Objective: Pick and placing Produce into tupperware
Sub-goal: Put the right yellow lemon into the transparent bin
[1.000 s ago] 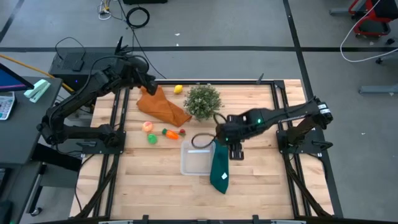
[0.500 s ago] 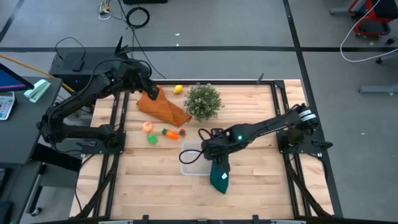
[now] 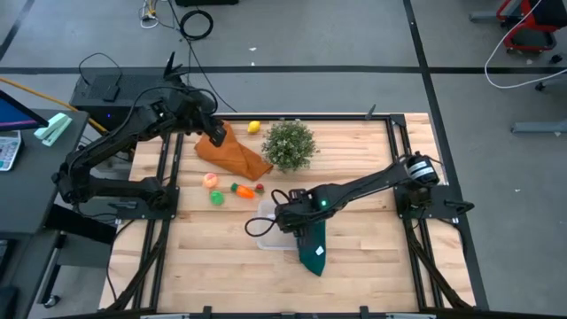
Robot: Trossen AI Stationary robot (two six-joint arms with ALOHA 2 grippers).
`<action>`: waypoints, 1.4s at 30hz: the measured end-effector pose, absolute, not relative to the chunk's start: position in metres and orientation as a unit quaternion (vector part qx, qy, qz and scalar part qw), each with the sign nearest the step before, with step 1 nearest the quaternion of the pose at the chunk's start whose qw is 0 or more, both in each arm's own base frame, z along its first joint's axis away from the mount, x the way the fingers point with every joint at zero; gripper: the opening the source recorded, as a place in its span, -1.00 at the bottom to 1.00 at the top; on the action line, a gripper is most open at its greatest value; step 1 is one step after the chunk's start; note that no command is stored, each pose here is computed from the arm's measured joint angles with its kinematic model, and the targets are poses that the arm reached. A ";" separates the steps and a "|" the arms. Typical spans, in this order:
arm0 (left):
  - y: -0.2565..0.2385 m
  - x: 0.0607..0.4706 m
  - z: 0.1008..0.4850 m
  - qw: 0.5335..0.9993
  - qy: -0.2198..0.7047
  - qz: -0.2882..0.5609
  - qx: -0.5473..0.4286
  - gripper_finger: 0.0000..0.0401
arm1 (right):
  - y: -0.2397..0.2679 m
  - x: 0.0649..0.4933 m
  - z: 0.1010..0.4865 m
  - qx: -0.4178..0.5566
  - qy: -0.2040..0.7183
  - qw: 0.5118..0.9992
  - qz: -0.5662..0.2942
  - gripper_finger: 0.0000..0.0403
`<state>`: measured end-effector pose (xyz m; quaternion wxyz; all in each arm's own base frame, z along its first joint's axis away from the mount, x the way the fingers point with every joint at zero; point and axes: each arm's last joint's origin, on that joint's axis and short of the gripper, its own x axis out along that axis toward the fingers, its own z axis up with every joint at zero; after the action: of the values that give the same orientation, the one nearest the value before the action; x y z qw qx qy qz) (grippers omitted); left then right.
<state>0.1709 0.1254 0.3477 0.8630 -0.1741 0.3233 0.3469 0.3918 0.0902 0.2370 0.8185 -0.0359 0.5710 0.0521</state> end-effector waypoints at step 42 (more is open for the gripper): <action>0.123 0.167 0.344 0.860 0.366 0.328 -0.136 -0.74 | 0.069 0.443 0.200 0.033 0.631 0.775 0.013 -0.11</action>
<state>0.1673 0.1234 0.3439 0.8603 -0.1356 0.3664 0.3277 0.4430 0.0686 0.2003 0.7753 0.0332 0.6306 0.0132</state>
